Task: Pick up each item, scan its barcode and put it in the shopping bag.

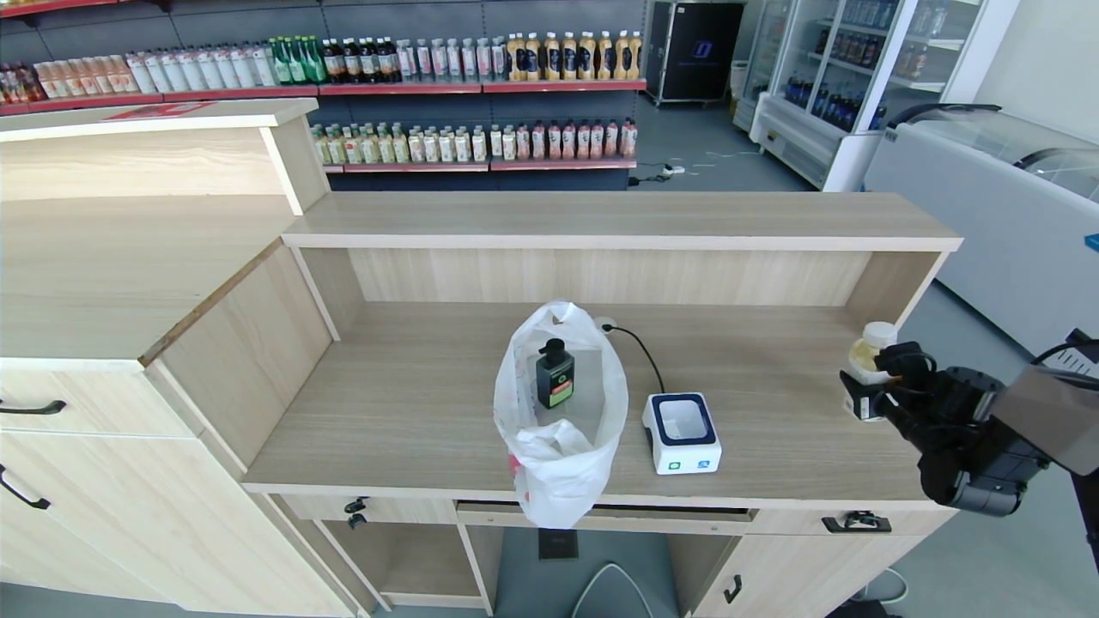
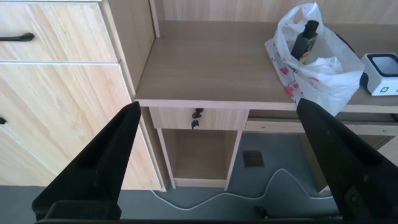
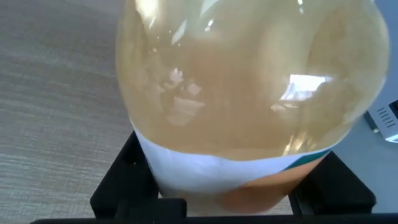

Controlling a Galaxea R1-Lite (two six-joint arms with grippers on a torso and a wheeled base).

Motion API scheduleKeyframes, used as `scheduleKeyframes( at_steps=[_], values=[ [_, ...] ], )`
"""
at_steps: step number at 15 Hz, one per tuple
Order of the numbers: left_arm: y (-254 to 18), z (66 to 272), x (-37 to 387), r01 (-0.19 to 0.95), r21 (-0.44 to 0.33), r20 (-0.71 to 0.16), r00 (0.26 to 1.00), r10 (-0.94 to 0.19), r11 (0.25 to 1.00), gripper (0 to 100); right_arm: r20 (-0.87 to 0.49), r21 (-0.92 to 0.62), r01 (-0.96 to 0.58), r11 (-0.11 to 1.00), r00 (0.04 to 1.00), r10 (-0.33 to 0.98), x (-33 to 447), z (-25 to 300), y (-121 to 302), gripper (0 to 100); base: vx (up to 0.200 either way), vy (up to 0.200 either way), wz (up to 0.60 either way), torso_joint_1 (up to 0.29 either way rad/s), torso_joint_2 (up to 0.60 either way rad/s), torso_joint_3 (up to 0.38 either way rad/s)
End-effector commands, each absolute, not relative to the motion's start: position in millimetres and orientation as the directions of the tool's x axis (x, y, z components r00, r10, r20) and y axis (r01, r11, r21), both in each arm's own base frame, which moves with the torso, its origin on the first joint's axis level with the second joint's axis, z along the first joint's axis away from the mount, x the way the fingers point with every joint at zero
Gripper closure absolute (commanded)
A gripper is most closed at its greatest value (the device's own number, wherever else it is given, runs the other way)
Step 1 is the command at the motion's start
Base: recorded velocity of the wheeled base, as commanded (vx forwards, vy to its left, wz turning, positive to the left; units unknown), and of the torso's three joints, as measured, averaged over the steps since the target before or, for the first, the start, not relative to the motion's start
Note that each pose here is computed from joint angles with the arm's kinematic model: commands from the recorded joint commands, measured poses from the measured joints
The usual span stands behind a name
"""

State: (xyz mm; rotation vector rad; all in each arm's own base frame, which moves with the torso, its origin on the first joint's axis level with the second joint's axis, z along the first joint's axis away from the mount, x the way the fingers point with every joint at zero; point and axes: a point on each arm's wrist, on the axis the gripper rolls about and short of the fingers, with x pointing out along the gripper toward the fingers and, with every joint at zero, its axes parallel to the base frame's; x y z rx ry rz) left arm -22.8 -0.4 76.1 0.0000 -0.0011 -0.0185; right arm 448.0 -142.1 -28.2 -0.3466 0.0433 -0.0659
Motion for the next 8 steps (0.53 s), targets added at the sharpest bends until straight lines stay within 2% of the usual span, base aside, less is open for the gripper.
scheduleKeyframes(
  at_steps=[1, 3, 4, 5, 6, 8],
  values=[
    [0, 76, -23, 0.018, 0.0, 0.002, 1.0, -0.018, 1.0, 0, 0.031, -0.282, 0.053, 0.958, 0.998, -0.046, 451, 10, -132, 100, 0.0, 0.0, 0.0, 0.0, 0.0, 0.0],
    [0, 76, -23, 0.02, 0.0, 0.002, 1.0, -0.02, 1.0, 0, -0.025, -0.114, 0.012, 0.993, 1.0, -0.015, 436, 73, -113, 100, 0.0, 0.0, 0.0, 0.0, 0.0, 0.0],
    [0, 76, -23, 0.018, 0.0, 0.002, 1.0, -0.018, 1.0, 0, -0.072, 0.018, -0.042, 0.999, 0.996, 0.044, 418, 116, -97, 100, 0.0, 0.0, 0.0, 0.0, 0.0, 0.0],
    [0, 76, -23, 0.018, 0.0, 0.002, 1.0, -0.018, 1.0, 0, -0.084, 0.097, -0.097, 0.991, 0.991, 0.105, 403, 143, -88, 100, 0.0, 0.0, 0.0, 0.0, 0.0, 0.0],
    [0, 76, -23, 0.018, 0.0, 0.002, 1.0, -0.018, 1.0, 0, -0.09, 0.187, -0.207, 0.96, 0.97, 0.226, 377, 177, -75, 100, 0.0, 0.0, 0.0, 0.0, 0.0, 0.0],
    [0, 76, -23, 0.018, 0.0, 0.002, 1.0, -0.018, 1.0, 0, -0.05, 0.258, -0.371, 0.892, 0.917, 0.396, 333, 215, -56, 100, 0.0, 0.0, 0.0, 0.0, 0.0, 0.0]
  ],
)
